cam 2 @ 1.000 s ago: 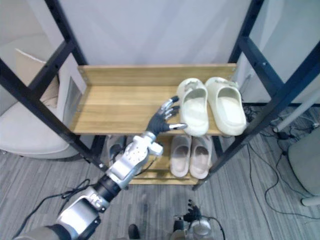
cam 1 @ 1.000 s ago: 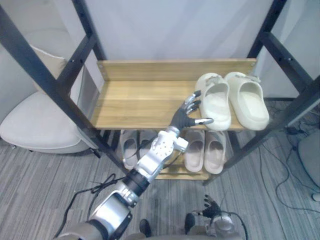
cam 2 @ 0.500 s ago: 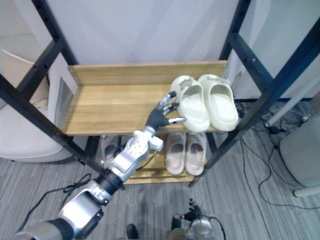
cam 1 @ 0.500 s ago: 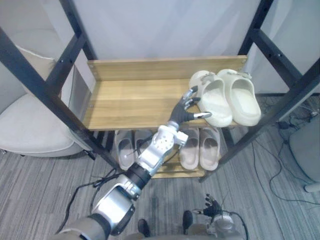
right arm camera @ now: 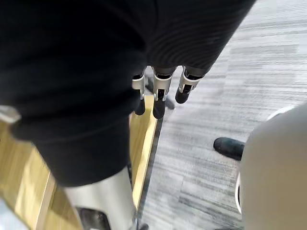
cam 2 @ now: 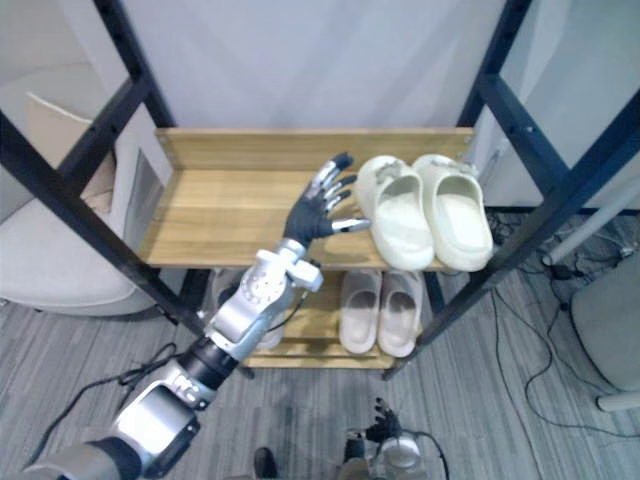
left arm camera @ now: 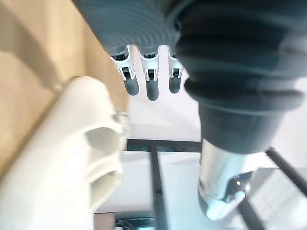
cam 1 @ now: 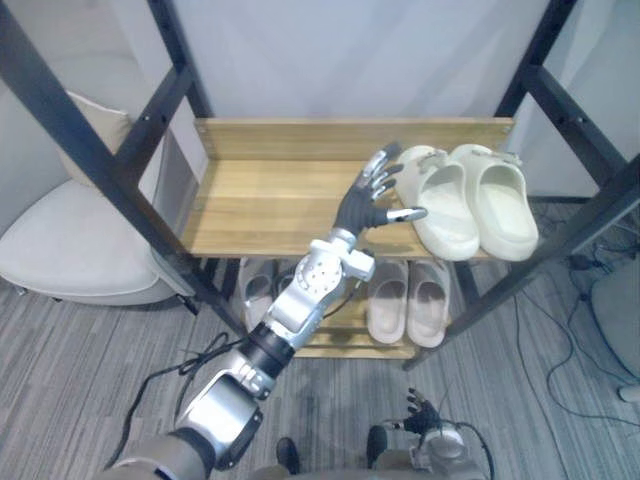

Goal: Organize the slippers on the shoe rack

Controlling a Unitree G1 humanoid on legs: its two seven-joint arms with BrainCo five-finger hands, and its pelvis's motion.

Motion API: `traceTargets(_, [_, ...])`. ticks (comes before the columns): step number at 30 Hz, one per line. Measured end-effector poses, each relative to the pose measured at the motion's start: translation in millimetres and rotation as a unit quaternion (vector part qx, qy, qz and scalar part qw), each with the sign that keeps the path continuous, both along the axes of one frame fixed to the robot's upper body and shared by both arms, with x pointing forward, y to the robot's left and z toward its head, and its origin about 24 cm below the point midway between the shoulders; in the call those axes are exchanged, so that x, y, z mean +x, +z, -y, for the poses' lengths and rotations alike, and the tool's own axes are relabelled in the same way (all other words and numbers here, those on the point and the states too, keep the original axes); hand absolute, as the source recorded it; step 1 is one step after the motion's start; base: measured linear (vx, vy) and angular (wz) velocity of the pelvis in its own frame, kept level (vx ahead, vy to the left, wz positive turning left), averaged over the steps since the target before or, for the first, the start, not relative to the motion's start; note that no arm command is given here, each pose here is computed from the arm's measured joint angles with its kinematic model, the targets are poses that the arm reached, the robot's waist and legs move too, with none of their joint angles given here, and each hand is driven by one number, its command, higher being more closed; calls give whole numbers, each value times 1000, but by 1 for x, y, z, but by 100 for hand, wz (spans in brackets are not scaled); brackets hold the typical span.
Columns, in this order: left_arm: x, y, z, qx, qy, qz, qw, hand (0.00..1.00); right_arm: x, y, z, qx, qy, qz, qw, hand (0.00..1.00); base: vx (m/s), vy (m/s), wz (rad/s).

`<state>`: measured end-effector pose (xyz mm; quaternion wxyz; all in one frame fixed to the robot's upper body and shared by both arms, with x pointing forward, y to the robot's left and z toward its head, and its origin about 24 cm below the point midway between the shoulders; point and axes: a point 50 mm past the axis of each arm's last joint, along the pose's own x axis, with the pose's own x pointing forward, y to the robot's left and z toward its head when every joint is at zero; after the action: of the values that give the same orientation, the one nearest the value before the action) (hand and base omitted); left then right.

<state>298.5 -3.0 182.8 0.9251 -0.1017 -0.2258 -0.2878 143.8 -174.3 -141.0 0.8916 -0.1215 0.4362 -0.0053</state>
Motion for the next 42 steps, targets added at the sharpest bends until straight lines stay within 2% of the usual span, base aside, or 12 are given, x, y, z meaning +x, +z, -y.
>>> traceTargets(3, [-20, 12, 10, -22, -56, 29, 998, 0, -2, -2, 0, -3, 8, -9, 1000, 0, -10, 21, 8])
traceTargets(7, [-47, 3, 20, -39, -126, 19, 991, 0, -5, -4, 0, -5, 9, -17, 1000, 0, 1, -1, 12])
traceTargets(10, [-64, -23, 27, -38, -170, -30, 984, 0, -7, -6, 0, -9, 12, -29, 999, 0, 2, 0, 3])
traceTargets(14, [-84, -77, 23, 4, -201, -124, 972, 0, -5, -6, -3, -11, 27, -27, 999, 0, -24, -6, 3])
traceTargets(15, [-86, -103, 19, 18, -189, -176, 966, 0, -5, -6, -4, -14, 32, -27, 999, 0, -59, -9, 12])
traceTargets(18, [-88, -140, 9, 48, -160, -245, 955, 0, -5, -6, -5, -19, 42, -28, 999, 0, -72, -11, 15])
traceTargets(21, [-98, -192, -15, 103, -106, -331, 932, 0, -6, -6, -5, -19, 44, -29, 998, 0, -28, -6, 1])
traceTargets(27, [-125, -267, -74, 180, -2, -466, 867, 0, -13, -9, -7, -15, 43, -37, 998, 0, 13, -2, 9])
traceTargets(36, [-150, -316, -159, 248, 169, -570, 765, 0, -15, -9, -9, -9, 35, -39, 999, 0, 13, 3, 2])
traceTargets(39, [-164, -325, -178, 255, 212, -597, 731, 0, -16, -11, -8, -4, 18, -43, 999, 0, 0, 0, 0])
traceTargets(42, [-176, -330, -188, 262, 232, -613, 709, 0, -18, -12, -9, -3, 17, -48, 999, 0, 0, 0, 0])
